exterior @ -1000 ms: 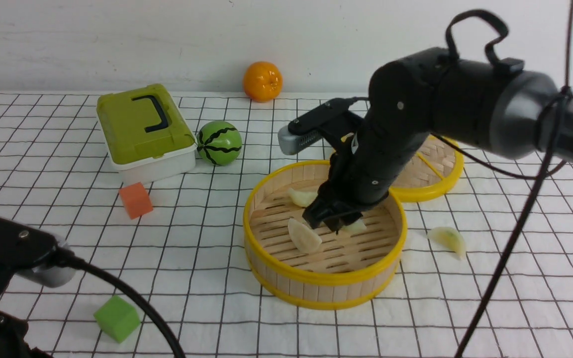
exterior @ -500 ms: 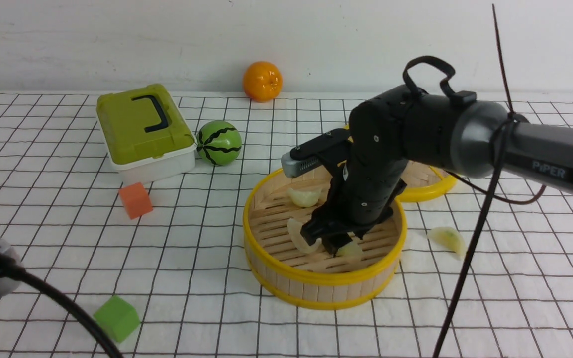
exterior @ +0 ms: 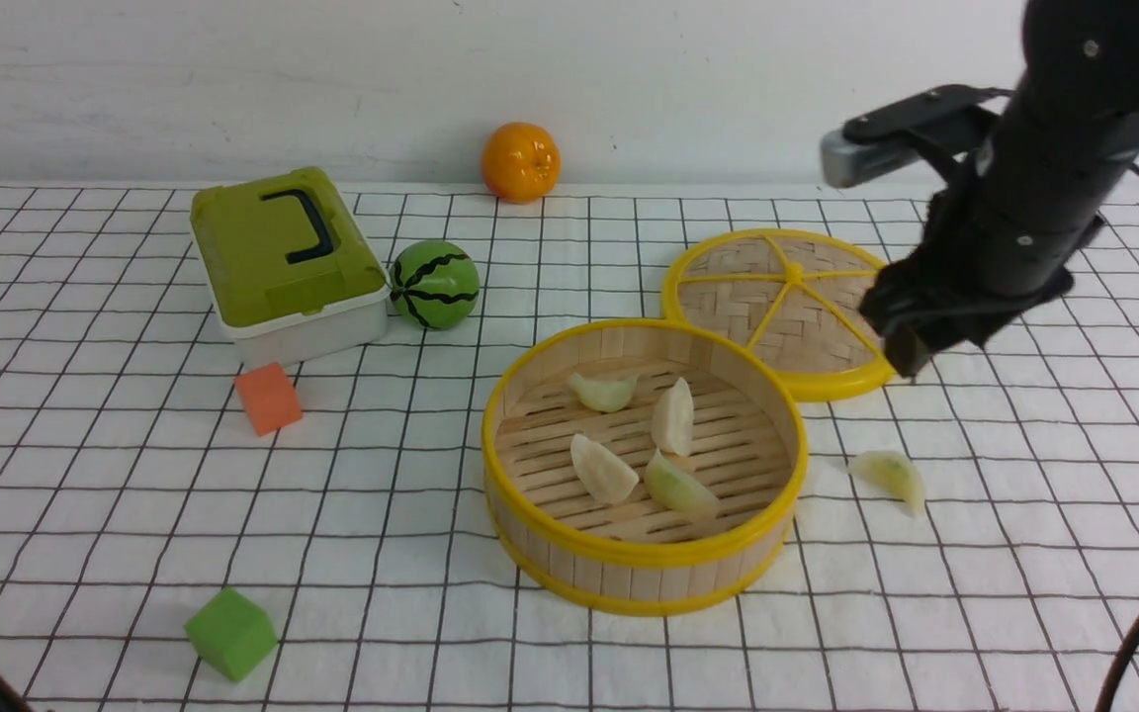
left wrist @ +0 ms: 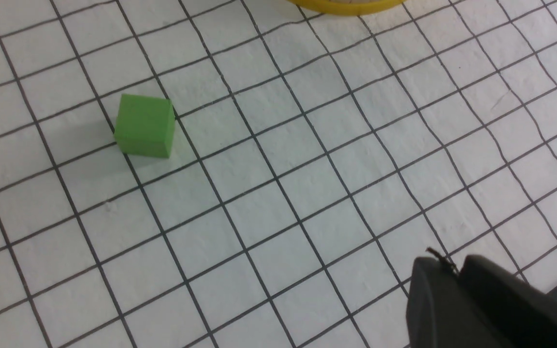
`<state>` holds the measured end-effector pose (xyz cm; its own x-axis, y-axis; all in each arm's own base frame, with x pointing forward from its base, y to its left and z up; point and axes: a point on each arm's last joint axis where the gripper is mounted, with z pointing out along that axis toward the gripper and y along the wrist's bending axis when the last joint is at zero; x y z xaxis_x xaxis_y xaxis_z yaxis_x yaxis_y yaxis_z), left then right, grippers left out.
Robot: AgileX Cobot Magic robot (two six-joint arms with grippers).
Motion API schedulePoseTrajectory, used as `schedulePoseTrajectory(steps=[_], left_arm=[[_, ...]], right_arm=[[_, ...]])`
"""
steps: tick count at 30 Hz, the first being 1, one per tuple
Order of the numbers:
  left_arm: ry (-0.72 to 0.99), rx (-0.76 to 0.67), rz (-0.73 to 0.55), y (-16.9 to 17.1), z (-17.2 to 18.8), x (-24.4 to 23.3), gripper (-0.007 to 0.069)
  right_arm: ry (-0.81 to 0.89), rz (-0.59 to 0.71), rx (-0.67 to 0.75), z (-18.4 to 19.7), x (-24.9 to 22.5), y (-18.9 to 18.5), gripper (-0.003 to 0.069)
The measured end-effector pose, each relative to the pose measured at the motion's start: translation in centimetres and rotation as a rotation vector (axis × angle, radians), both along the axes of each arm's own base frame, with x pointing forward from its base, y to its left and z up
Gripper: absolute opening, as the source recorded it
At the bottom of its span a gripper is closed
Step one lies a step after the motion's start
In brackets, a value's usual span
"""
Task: Put the dumplings into the steamer on the table with the white tablecloth.
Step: 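Reach for and grasp a dumpling lying on the table beside the steamer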
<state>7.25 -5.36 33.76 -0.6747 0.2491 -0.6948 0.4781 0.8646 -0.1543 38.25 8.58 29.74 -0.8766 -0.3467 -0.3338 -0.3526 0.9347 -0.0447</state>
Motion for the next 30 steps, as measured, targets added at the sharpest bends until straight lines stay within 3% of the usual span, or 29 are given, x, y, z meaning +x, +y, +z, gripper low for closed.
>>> schedulePoseTrajectory(steps=[4, 9, 18, 22, 25, 27, 30], left_arm=[[-0.011, -0.008, 0.001, 0.0, 0.1, 0.1, 0.0072], [-0.016, -0.014, 0.001, -0.1, 0.1, 0.1, 0.0074], [0.006, -0.047, -0.01, -0.3, 0.2, -0.1, 0.0077], [0.007, -0.048, -0.01, -0.4, 0.2, -0.1, 0.0078], [0.007, -0.048, -0.01, -0.4, 0.2, -0.1, 0.008], [0.007, -0.048, -0.01, -0.4, 0.2, -0.1, 0.0081], [0.007, -0.048, -0.01, -0.4, 0.2, -0.1, 0.0083]], right_arm=[[0.047, 0.025, 0.013, -3.2, 1.7, -1.9, 0.0466], [0.084, 0.125, 0.021, -7.6, 3.5, -1.4, 0.0465], [0.115, 0.145, 0.02, -13.0, 5.2, -1.1, 0.0459], [0.109, 0.148, 0.019, -13.2, 5.3, -1.0, 0.0405], [0.106, 0.15, 0.017, -13.3, 5.4, -1.0, 0.0225], [0.114, 0.151, 0.018, -13.1, 5.3, -1.0, 0.0177], [0.154, 0.159, 0.015, -12.8, 5.2, -1.0, 0.0187]])
